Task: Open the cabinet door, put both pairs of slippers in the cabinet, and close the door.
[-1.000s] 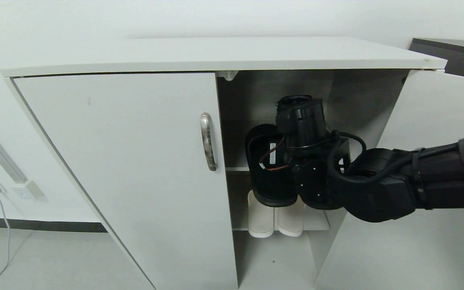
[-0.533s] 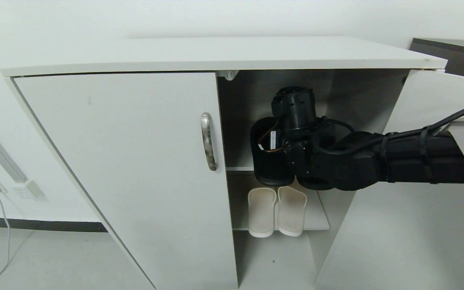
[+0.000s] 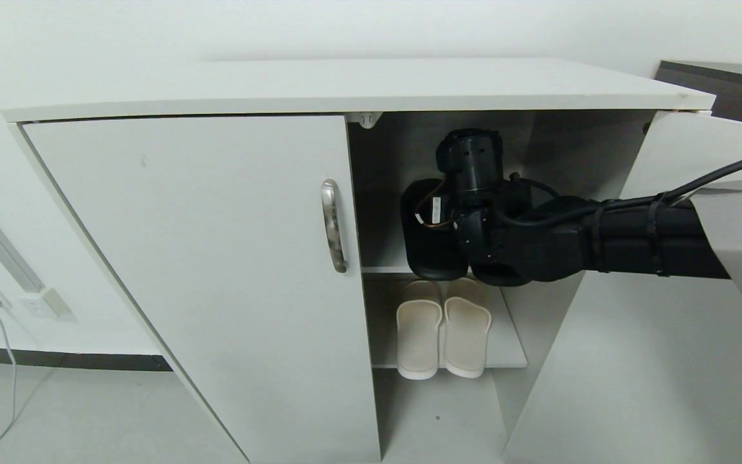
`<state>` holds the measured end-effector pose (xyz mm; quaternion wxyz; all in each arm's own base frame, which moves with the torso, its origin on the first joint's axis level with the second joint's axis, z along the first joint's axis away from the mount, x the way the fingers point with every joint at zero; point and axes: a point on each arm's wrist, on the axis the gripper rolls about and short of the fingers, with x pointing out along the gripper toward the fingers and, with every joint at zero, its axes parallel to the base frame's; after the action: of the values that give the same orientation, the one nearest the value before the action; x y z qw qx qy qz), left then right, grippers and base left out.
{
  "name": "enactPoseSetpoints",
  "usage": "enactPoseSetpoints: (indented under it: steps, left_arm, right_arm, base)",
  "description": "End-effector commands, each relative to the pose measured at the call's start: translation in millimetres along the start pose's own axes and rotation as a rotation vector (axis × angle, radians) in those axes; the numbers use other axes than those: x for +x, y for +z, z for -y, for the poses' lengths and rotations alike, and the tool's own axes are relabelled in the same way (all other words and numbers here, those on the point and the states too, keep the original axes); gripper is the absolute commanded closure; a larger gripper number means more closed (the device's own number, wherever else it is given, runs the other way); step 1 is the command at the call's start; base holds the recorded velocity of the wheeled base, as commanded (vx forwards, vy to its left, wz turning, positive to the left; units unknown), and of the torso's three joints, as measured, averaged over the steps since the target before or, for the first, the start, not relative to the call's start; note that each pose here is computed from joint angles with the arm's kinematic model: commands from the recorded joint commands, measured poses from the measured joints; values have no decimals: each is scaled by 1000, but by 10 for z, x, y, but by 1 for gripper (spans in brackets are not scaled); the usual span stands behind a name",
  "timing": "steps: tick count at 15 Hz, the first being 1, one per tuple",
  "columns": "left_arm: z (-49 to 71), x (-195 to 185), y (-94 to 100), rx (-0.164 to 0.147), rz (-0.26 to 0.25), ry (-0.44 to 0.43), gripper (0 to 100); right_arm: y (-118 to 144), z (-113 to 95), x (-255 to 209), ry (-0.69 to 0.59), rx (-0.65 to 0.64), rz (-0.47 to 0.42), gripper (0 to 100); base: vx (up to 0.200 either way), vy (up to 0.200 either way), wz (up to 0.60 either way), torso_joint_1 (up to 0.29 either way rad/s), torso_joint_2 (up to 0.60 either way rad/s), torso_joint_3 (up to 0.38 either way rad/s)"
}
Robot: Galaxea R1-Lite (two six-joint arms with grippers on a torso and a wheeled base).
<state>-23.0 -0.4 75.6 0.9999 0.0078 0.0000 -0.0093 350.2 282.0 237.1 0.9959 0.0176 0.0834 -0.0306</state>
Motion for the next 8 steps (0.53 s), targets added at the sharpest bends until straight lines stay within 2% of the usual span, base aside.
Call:
enactPoseSetpoints:
  steps: [1,8]
  left_arm:
    - [0,1,0,0,-1,0,100]
    - [0,1,0,0,-1,0,100]
  right_arm:
    - [-38,-5,47,-6,-4,-5,100]
    - [-95,3,108,-4,-7,-17,100]
  base:
    - [0,0,0,0,0,0]
    - [0,0,0,0,0,0]
